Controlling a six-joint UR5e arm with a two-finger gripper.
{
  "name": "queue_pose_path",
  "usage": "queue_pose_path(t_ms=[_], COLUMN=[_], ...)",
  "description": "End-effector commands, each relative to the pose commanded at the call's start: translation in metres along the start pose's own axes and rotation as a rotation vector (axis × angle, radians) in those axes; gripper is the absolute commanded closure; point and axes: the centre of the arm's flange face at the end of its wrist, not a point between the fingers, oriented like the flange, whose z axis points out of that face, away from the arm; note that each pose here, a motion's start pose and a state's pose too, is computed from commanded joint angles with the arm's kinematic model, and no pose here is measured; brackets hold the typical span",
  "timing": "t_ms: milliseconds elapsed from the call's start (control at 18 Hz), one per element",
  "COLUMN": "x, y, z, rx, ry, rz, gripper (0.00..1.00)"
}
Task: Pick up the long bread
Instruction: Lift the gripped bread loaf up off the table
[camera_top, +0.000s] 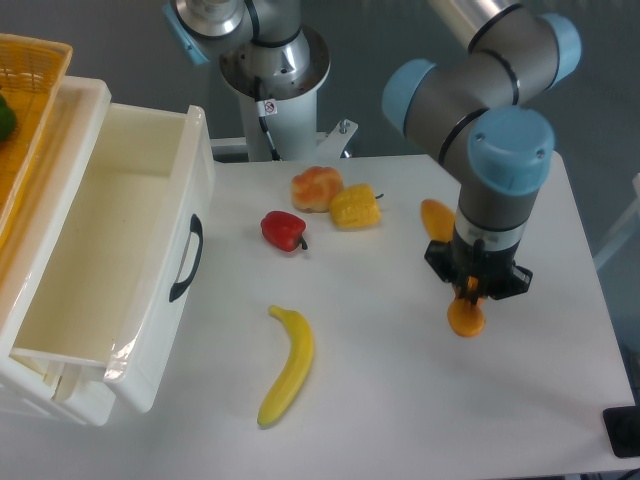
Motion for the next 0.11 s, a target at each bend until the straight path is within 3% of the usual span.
queue_pose_path(t_ms=[111], x=[0.0036], y=[0.0001], z=[0.0035], rx=[-0.031], ry=[0.0], rz=[0.019], gripper=[1.0])
